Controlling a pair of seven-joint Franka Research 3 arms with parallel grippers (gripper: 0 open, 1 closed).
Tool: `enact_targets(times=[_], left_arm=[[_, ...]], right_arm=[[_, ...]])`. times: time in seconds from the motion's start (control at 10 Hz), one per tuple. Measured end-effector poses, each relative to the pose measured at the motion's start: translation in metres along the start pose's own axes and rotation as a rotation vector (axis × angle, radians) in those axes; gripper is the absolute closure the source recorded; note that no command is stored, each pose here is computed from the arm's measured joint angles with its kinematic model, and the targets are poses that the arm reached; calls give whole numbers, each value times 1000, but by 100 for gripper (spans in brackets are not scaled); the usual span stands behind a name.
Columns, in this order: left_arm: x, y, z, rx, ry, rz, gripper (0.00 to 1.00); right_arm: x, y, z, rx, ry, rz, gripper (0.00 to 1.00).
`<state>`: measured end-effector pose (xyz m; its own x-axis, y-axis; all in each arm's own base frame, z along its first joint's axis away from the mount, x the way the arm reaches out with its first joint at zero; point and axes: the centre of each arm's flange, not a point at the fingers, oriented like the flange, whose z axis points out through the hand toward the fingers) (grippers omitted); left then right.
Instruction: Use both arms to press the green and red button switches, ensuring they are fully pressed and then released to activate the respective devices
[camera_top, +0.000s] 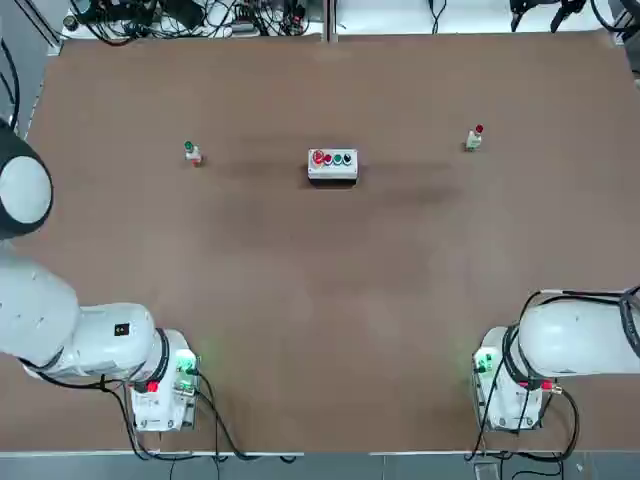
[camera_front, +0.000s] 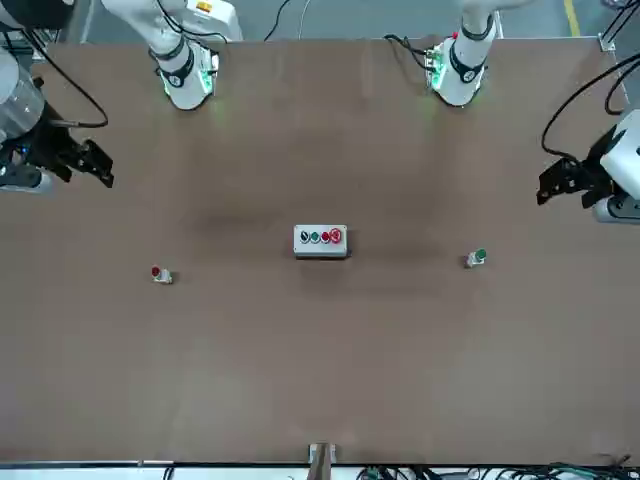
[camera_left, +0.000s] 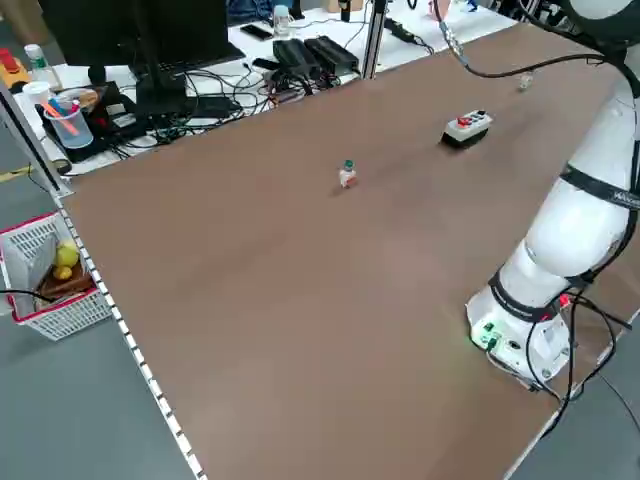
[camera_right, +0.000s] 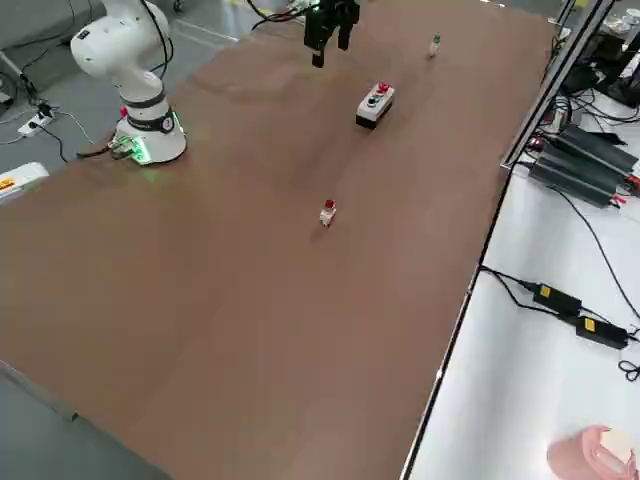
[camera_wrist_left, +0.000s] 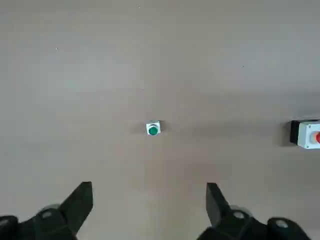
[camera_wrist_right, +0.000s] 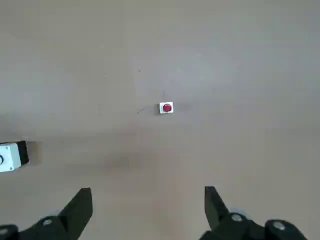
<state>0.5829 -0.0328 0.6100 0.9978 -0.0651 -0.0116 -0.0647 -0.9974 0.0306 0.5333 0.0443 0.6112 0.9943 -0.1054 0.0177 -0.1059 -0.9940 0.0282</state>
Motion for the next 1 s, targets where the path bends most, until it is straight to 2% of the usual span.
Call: enact_targets(times=[0.5, 0.7, 1.0], left_arm=[[2, -1, 3, -1, -6, -5, 0], [10, -5, 18, -5, -18, -12, 4], [30, -10, 58, -12, -20, -18, 24]], right_arm=[[0, 0, 0, 0, 0, 0, 1], [0, 0, 0, 0, 0, 0, 1], [0, 0, 0, 5, -2, 1, 1]])
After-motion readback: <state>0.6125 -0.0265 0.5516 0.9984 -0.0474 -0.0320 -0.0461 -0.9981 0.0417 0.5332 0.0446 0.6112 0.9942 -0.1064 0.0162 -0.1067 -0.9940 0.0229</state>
